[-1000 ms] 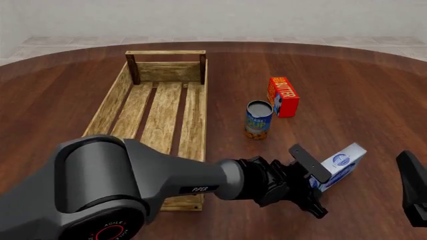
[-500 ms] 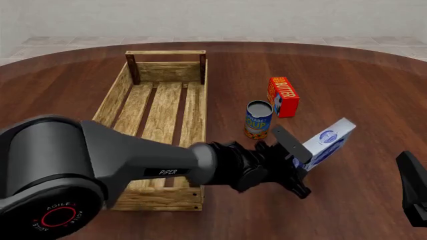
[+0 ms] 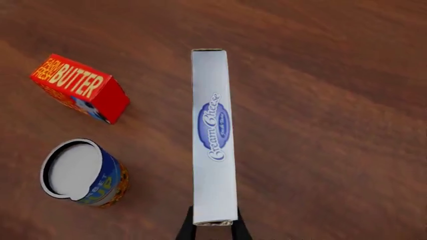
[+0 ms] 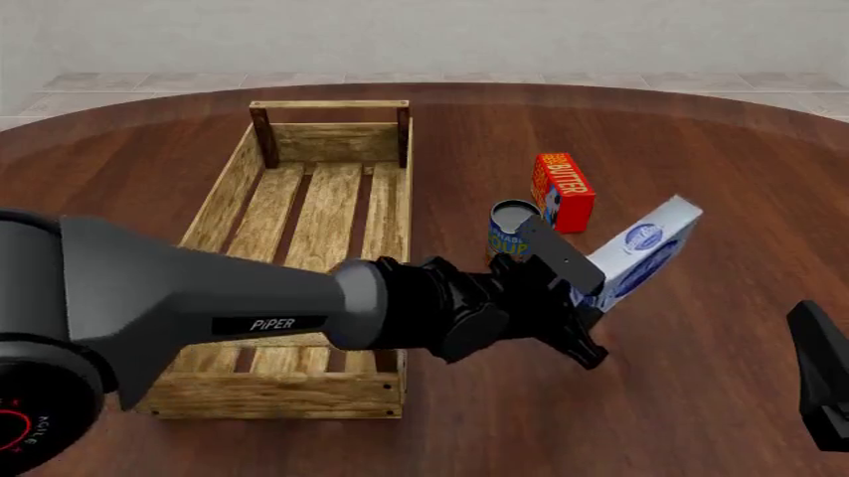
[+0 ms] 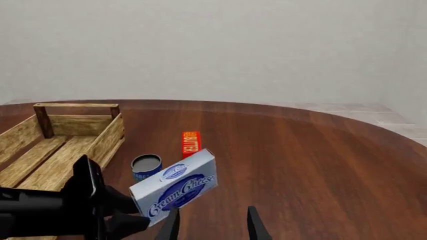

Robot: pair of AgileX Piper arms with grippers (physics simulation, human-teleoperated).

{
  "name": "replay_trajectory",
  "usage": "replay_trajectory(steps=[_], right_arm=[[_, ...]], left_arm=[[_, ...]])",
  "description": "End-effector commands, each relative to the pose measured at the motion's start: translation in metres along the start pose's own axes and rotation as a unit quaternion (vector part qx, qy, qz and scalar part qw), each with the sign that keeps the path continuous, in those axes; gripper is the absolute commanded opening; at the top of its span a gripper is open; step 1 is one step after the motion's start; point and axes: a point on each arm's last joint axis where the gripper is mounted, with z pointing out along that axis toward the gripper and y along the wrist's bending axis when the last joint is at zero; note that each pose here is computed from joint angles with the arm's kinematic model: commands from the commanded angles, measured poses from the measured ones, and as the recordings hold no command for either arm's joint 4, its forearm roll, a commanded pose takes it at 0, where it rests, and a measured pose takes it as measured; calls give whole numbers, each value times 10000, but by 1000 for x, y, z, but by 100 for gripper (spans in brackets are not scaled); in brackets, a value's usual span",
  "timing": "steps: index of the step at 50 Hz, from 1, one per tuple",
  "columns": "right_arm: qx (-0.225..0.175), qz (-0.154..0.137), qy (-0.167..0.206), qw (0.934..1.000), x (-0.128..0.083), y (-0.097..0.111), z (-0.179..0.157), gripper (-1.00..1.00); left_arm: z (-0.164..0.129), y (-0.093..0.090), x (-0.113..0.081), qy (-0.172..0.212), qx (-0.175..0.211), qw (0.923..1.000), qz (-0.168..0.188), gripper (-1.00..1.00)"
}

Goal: Pick up the cream cheese and put it in the tray.

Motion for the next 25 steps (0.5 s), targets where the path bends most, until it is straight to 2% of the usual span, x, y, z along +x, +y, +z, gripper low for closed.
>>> replay_trajectory(steps=[1, 4, 13, 25], right_arm=[[-6, -4, 2, 10000, 0, 0, 0, 100], [-6, -7, -2, 10000, 0, 0, 0, 100], [-22, -21, 3, 10000, 0, 0, 0, 100], [-26, -23, -1, 10000, 0, 0, 0, 100]], left_arm=[[-20, 11, -15, -211, -107, 9997, 2, -100], [-27, 18, -19, -271, -181, 9995, -17, -100], [-35, 20, -23, -333, -214, 9992, 61, -100], [-44, 35, -20, -357, -367, 9987, 9, -100]])
